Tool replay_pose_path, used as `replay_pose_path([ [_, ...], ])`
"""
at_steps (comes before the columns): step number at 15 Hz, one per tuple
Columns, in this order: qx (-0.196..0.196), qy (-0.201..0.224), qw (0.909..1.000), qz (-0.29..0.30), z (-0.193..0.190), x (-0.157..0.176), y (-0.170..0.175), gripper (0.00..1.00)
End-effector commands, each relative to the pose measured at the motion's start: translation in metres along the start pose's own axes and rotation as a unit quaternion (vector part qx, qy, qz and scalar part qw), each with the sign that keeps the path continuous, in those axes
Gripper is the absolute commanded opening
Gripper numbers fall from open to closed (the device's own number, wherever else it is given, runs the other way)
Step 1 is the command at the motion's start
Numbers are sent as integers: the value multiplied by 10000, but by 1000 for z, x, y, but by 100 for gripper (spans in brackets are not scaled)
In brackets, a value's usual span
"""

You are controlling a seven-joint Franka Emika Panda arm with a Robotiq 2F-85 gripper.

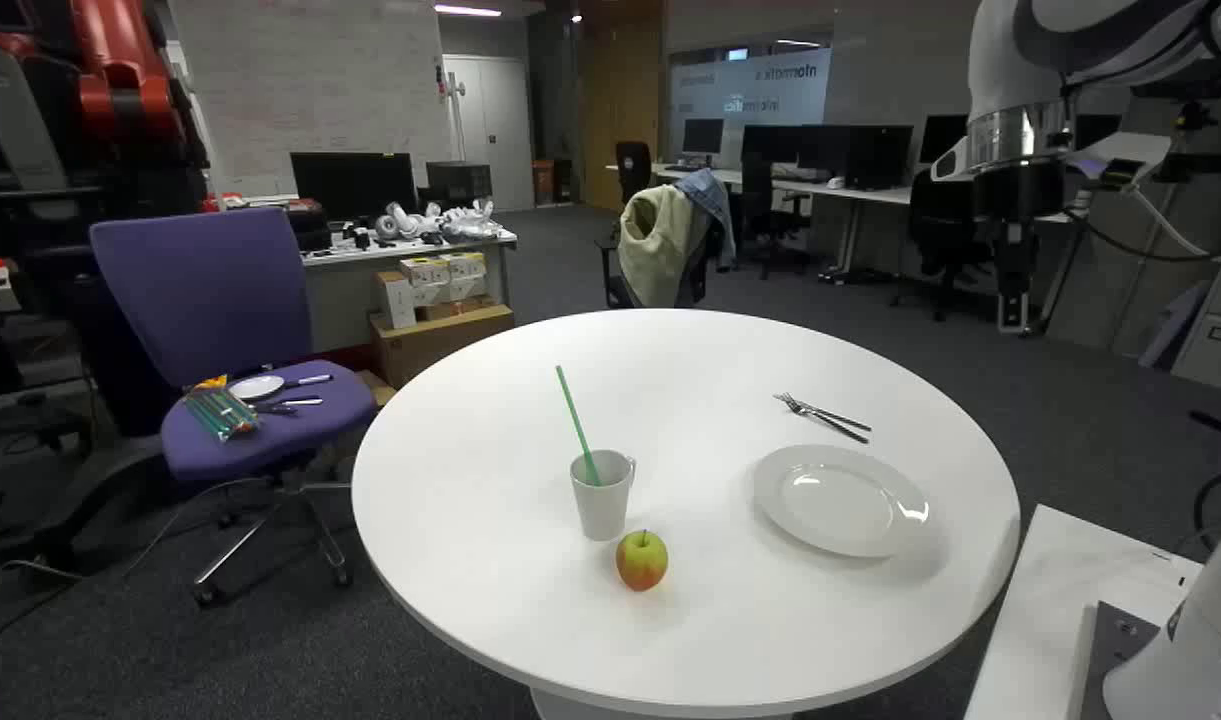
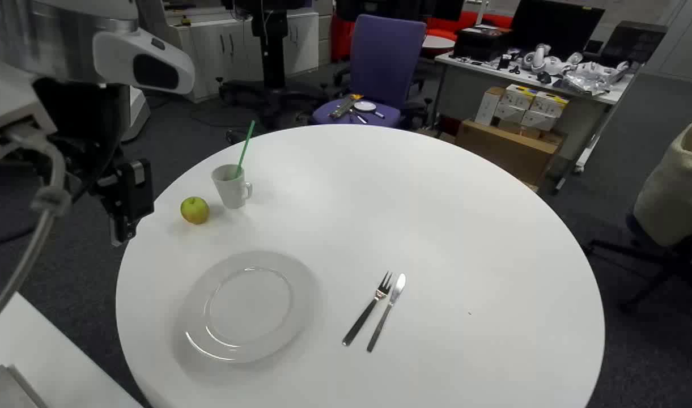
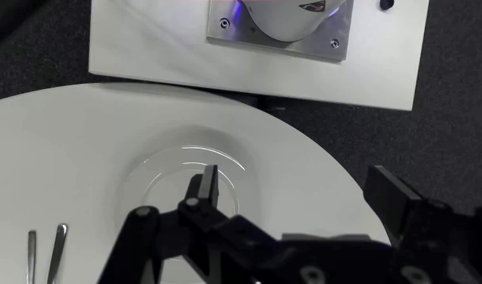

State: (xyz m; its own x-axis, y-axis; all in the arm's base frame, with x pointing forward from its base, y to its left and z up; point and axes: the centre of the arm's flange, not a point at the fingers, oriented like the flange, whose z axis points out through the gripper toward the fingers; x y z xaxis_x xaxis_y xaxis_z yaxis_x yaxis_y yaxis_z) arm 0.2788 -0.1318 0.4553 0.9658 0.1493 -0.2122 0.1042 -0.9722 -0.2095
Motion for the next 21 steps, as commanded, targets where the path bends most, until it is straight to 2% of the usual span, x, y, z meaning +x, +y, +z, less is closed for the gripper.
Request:
replay_pose_path([
  [1,0,0,10000,0,0,0,0,100],
  [6,0,1,10000,-1,0,0,0,100],
  [10,-141,741,9964,378,-11,36,33,100],
  [12,-137,1316,9890,667,-14,60,51,100],
  [14,6,1600,9830,897,-14,81,67,100],
  [18,202,1850,9717,1456,-1,125,96,100],
  [21,166,1951,9592,2041,13,159,126,100],
])
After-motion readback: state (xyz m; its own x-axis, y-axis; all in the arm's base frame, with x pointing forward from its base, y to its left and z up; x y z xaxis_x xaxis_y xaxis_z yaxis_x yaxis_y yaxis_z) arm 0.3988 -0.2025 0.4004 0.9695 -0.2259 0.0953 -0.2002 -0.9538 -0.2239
